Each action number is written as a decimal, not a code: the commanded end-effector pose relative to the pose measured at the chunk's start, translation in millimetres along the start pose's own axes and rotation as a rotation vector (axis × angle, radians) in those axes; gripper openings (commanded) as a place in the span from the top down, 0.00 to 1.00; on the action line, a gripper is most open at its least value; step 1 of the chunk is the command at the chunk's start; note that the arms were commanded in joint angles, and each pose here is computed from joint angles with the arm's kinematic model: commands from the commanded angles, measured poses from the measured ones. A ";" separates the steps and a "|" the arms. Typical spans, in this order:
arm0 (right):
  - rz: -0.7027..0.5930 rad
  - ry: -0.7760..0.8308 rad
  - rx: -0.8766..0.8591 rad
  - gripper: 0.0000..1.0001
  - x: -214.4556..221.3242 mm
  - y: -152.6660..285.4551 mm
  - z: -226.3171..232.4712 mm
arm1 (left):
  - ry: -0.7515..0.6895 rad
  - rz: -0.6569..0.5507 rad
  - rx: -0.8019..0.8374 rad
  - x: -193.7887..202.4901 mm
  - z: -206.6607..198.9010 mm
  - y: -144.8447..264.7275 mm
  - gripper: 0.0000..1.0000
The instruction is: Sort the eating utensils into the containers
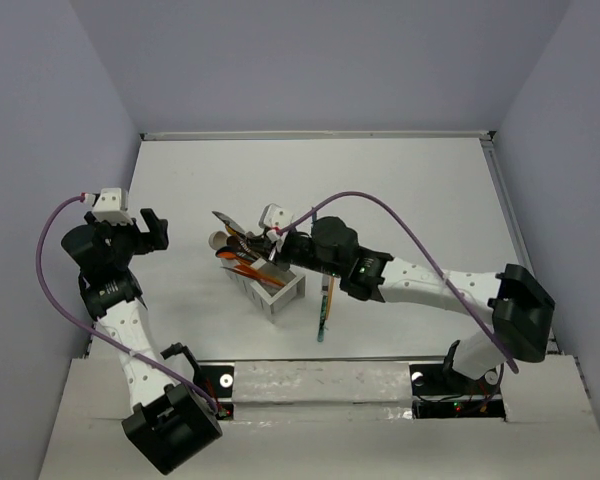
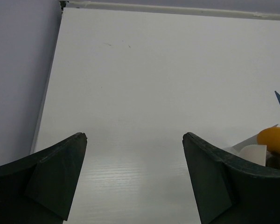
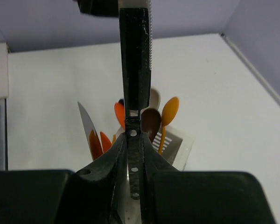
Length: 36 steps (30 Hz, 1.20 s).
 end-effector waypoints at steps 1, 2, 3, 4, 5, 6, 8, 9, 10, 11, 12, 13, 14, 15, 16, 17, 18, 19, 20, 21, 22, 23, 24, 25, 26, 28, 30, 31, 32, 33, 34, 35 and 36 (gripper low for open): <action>-0.089 -0.002 -0.031 1.00 -4.0 -7.3 6.6 | -0.063 -0.065 0.044 -27.3 -10.2 5.8 0.05; -0.075 -0.015 -0.032 1.00 3.3 -7.2 9.1 | -0.065 -0.065 0.047 -27.1 -11.1 6.1 0.04; -0.053 -0.024 -0.029 1.00 14.1 -5.0 11.4 | -0.065 -0.065 0.052 -26.7 -11.9 6.3 0.04; -0.041 -0.030 -0.028 1.00 19.9 -3.8 12.9 | -0.065 -0.065 0.053 -26.7 -12.2 6.3 0.04; -0.034 -0.042 -0.024 1.00 23.9 -1.6 14.0 | -0.065 -0.065 0.052 -26.7 -11.8 6.4 0.04; -0.017 -0.046 -0.021 1.00 33.1 1.5 16.3 | -0.065 -0.065 0.052 -26.4 -11.8 6.6 0.04; -0.008 -0.047 -0.013 1.00 37.6 6.7 16.5 | -0.067 -0.067 0.055 -26.9 -12.9 7.0 0.04; -0.001 -0.047 -0.005 1.00 41.2 8.0 16.3 | -0.069 -0.069 0.054 -27.2 -12.6 7.4 0.04; 0.014 -0.047 -0.008 1.00 48.7 11.0 18.8 | -0.067 -0.069 0.055 -27.2 -12.9 7.4 0.04; 0.023 -0.042 -0.011 1.00 53.1 11.5 20.0 | -0.068 -0.070 0.055 -27.1 -13.2 7.8 0.04; 0.030 -0.039 -0.009 1.00 56.3 11.7 20.3 | -0.068 -0.070 0.055 -27.1 -13.2 7.8 0.04; 0.040 -0.036 -0.008 1.00 60.5 11.8 21.0 | -0.071 -0.072 0.058 -27.6 -14.1 7.9 0.04; 0.054 -0.027 -0.005 1.00 65.8 11.5 21.1 | -0.072 -0.075 0.057 -28.3 -14.1 8.6 0.04; 0.070 -0.025 0.005 1.00 71.8 10.3 20.4 | -0.073 -0.076 0.057 -28.2 -14.2 8.7 0.04; 0.081 -0.024 0.007 0.95 75.7 10.4 20.8 | -0.075 -0.078 0.059 -28.8 -14.8 9.3 0.04; 0.085 -0.022 0.007 0.85 76.8 9.9 20.8 | -0.075 -0.078 0.059 -28.4 -14.9 9.4 0.04; 0.084 -0.024 0.008 0.79 75.5 10.5 20.5 | -0.075 -0.078 0.060 -28.4 -15.1 9.0 0.04; 0.081 -0.027 0.002 0.74 73.5 11.4 21.1 | -0.077 -0.081 0.060 -28.6 -15.2 9.5 0.04; 0.079 -0.027 0.003 0.67 71.6 12.2 20.5 | -0.078 -0.082 0.062 -28.9 -15.5 9.5 0.04; 0.078 -0.027 0.005 0.55 66.4 14.8 18.7 | -0.076 -0.079 0.062 -28.3 -15.3 9.3 0.04; 0.075 -0.031 0.009 0.52 61.6 15.9 16.9 | -0.076 -0.079 0.063 -28.3 -15.3 9.0 0.04; 0.074 -0.034 0.011 0.47 57.1 17.8 15.4 | -0.075 -0.079 0.063 -28.3 -15.4 9.0 0.04; 0.066 -0.041 0.017 0.45 44.8 21.7 11.5 | -0.075 -0.079 0.063 -28.3 -15.4 9.0 0.04; 0.075 -0.046 0.018 0.44 45.0 21.8 11.3 | -0.076 -0.079 0.066 -28.2 -15.9 8.9 0.04; 0.057 -0.059 0.032 0.42 32.3 26.9 6.8 | -0.077 -0.080 0.068 -28.5 -16.4 9.1 0.04; 0.068 -0.111 0.149 0.41 14.7 35.4 -14.7 | -0.080 -0.084 0.066 -29.4 -16.6 10.1 0.04; 0.127 -0.165 0.359 0.41 7.9 48.7 -59.8 | -0.080 -0.084 0.068 -29.0 -17.1 10.1 0.04; 0.151 -0.205 0.423 0.41 7.6 54.6 -77.4 | -0.082 -0.086 0.068 -29.6 -17.3 10.8 0.04; 0.169 -0.318 0.472 0.42 11.0 58.2 -90.6 | -0.085 -0.089 0.071 -30.4 -18.2 10.9 0.04; 0.201 -0.376 0.509 0.43 18.5 62.9 -106.2 | -0.085 -0.090 0.070 -30.4 -18.0 11.3 0.04; 0.296 -0.439 0.527 0.43 45.1 77.0 -129.0 | -0.086 -0.091 0.073 -30.6 -18.6 11.2 0.04; 0.364 -0.539 0.511 0.43 63.7 75.8 -133.9 | -0.086 -0.091 0.073 -30.7 -18.7 11.6 0.04; 0.369 -0.574 0.561 0.43 73.1 76.1 -152.2 | -0.086 -0.091 0.071 -30.7 -18.4 11.6 0.04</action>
Point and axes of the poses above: each gripper's point midway between its finger pads, its own y axis back along the fingers, its own z axis along the line the jaws close on, x = y × z, the point moved 2 cm from there along y, back along the fingers, and after that the axes turned 7 degrees about y, right-handed, at the moved point
